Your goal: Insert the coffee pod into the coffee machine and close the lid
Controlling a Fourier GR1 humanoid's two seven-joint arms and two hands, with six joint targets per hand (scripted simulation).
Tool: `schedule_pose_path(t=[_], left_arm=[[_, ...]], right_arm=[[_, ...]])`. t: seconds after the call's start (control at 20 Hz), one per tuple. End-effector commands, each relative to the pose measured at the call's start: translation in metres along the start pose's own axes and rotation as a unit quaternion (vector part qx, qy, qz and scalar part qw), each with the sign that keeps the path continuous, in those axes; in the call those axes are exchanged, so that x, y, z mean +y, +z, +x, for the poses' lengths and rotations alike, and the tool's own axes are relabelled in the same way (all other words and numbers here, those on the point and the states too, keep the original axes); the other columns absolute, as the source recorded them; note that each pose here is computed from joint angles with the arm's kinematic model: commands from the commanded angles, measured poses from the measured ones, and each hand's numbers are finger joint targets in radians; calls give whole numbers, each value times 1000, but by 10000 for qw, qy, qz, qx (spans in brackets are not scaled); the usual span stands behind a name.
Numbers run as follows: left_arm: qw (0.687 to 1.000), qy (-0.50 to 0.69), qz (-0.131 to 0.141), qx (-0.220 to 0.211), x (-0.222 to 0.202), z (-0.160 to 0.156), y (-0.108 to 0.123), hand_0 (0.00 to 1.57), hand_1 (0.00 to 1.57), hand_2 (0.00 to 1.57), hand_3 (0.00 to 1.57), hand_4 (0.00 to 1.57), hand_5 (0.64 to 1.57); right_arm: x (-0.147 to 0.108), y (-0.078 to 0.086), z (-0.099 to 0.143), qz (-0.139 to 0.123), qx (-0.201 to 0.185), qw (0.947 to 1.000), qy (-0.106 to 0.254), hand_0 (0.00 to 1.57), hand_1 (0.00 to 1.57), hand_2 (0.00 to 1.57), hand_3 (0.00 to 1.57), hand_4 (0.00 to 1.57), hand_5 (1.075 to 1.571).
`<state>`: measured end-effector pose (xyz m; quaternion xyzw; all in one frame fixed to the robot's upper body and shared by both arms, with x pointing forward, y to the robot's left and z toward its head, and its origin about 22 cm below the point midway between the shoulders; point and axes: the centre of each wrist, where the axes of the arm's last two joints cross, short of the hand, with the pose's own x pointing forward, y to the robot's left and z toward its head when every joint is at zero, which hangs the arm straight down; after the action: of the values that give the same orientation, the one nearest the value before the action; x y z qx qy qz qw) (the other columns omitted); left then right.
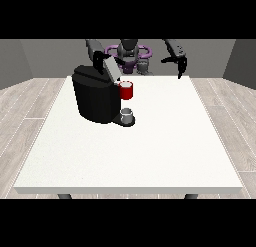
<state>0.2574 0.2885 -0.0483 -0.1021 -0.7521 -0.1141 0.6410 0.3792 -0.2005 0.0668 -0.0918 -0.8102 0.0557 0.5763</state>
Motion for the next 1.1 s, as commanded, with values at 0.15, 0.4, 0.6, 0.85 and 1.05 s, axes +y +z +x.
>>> schedule_pose_path(t=[0.15,0.4,0.6,0.85,1.05], left_arm=[[10000,-15,10,-64,5,3,-12,0,0,0,0,396,1571],[9997,13,97,-207,9,-2,-16,0,0,0,0,343,1571],[9994,-14,12,-351,17,1,-20,0,0,0,0,350,1571],[9997,49,1,-242,16,-8,-11,0,0,0,0,369,1571],[9995,196,-204,-149,21,1,-25,0,0,0,0,394,1571]], right_arm=[[11,-25,18,61,82,9999,79,0,0,0,0,396,1571],[28,-32,31,206,-227,9995,54,0,0,0,0,394,1571],[56,-20,28,442,-506,9974,248,0,0,0,0,360,1571],[50,-34,45,540,-369,9971,398,0,0,0,0,442,1571],[54,-52,71,550,-425,9960,563,0,0,0,0,391,1571]])
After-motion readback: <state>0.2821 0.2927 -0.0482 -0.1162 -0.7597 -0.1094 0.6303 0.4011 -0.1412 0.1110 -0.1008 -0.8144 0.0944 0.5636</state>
